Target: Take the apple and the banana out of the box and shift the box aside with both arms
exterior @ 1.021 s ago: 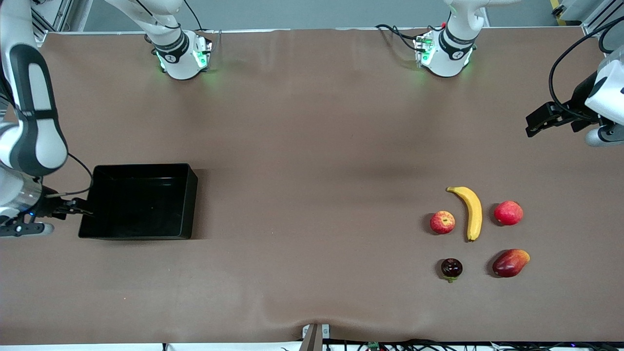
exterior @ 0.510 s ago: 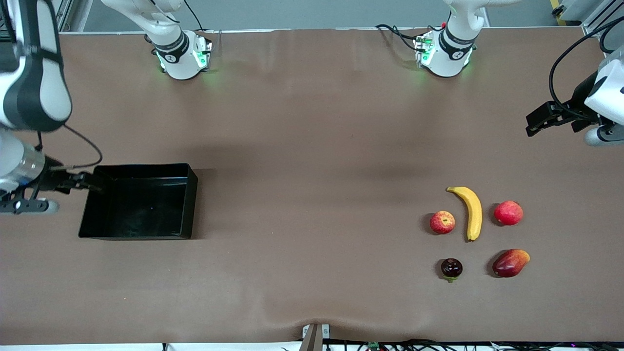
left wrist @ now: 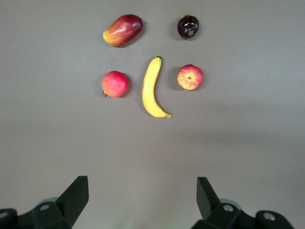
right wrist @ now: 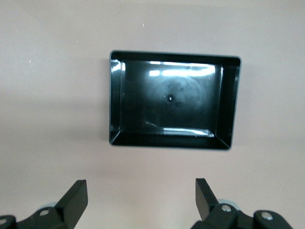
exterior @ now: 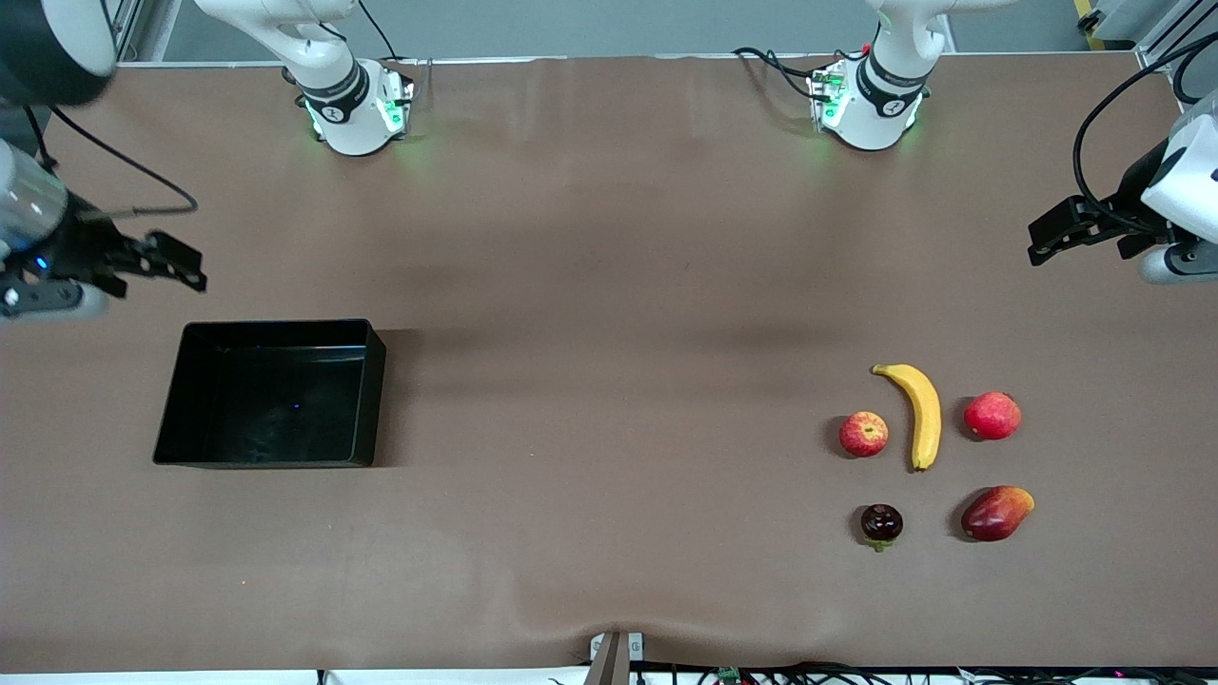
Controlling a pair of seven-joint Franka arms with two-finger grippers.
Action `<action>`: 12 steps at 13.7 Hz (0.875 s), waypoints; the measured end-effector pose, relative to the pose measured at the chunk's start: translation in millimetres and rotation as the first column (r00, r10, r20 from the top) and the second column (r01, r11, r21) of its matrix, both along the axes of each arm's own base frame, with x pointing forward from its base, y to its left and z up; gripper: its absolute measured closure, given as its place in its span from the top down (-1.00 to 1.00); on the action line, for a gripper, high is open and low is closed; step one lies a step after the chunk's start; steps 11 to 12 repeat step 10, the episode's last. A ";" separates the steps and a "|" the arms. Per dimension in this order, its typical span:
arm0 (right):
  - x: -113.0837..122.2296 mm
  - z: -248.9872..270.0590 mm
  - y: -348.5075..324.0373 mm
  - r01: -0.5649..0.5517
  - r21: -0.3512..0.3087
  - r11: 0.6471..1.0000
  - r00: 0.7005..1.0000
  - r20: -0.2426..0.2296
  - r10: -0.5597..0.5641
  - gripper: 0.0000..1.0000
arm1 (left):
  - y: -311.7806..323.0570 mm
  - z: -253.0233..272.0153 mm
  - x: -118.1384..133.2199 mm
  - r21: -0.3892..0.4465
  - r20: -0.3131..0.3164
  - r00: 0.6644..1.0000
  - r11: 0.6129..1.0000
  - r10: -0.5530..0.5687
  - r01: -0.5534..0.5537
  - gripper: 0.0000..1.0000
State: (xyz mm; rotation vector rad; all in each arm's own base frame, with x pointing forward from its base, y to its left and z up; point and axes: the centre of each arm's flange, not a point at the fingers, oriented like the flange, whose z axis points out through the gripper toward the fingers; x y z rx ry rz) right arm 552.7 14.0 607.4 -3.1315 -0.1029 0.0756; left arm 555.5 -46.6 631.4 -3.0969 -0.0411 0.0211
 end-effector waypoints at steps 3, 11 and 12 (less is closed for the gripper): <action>-17.0 35.4 8.1 0.033 0.003 0.999 0.999 -0.021 -0.033 1.00 | 2.3 1.0 0.2 0.000 0.001 1.000 1.000 -0.012 0.012 1.00; -18.5 40.0 13.1 0.049 0.004 0.999 0.999 -0.022 -0.049 1.00 | 6.1 3.8 0.5 -0.001 0.007 1.000 1.000 -0.006 0.006 1.00; -18.5 40.0 13.1 0.049 0.004 0.999 0.999 -0.022 -0.049 1.00 | 6.1 3.8 0.5 -0.001 0.007 1.000 1.000 -0.006 0.006 1.00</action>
